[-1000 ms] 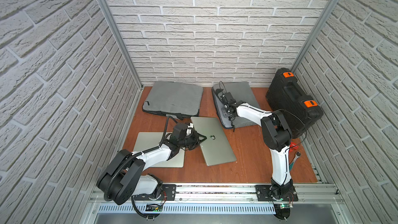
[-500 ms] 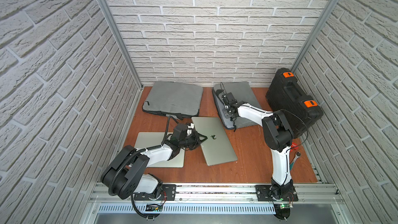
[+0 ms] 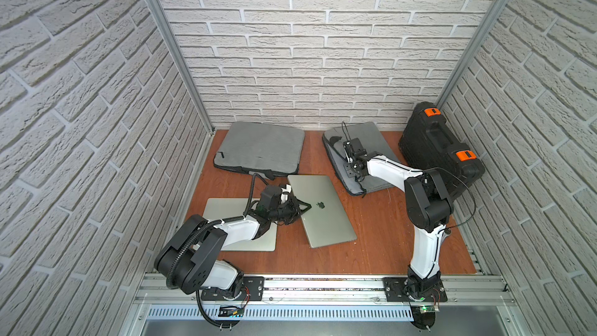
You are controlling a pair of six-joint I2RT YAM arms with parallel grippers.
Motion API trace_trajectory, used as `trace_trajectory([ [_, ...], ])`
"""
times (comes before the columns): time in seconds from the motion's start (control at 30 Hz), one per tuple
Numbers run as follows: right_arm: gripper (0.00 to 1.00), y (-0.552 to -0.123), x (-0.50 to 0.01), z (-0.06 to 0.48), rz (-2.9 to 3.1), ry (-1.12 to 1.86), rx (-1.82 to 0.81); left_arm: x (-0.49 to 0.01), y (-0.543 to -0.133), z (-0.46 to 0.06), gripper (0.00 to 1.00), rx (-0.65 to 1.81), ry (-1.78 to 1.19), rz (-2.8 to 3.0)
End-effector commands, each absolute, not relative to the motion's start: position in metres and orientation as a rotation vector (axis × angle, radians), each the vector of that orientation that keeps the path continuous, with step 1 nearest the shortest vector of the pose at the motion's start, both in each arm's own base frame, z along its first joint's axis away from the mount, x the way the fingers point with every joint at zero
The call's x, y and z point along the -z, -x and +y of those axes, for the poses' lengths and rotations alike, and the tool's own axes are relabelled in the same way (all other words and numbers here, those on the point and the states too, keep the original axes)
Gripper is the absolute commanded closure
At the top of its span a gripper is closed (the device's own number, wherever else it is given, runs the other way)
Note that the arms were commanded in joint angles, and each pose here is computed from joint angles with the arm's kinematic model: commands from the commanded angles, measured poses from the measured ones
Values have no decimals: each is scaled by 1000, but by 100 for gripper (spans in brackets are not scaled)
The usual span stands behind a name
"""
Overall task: Open the zippered laptop bag and take out the laptop
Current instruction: Close the bag flap at the center of the board, then place the laptop at the center of the board.
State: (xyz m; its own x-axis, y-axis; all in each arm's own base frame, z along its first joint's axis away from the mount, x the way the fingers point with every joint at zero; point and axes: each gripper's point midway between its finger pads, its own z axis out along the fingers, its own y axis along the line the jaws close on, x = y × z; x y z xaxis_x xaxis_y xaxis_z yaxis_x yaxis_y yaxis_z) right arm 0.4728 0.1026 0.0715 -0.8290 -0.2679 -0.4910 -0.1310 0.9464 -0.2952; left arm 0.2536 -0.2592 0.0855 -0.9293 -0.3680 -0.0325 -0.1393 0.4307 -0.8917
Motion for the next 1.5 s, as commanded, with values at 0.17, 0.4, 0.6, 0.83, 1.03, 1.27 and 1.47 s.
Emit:
trace_trajectory([
  [0.17,7,-468,-117,110,2482,215,188,-80,-266,-256,76,1471,464,2426],
  [0.4,0,-455,-139,118,2465,175,73,-68,-270,-257,63,1476,515,2421],
  [0.6,0,-442,-154,122,2469,151,6,-56,-274,-257,48,1488,565,2410],
  [0.83,0,-422,-175,127,2465,120,-88,-42,-276,-253,28,1444,626,2421],
  [1.03,0,-404,-190,130,2459,109,-161,-31,-273,-235,3,1308,712,2445],
  [1.27,0,-389,-208,131,2421,92,-222,-41,-264,-198,2,1004,712,2492],
  [1.47,0,-379,-222,133,2391,93,-271,-72,-258,-170,2,821,645,2471],
])
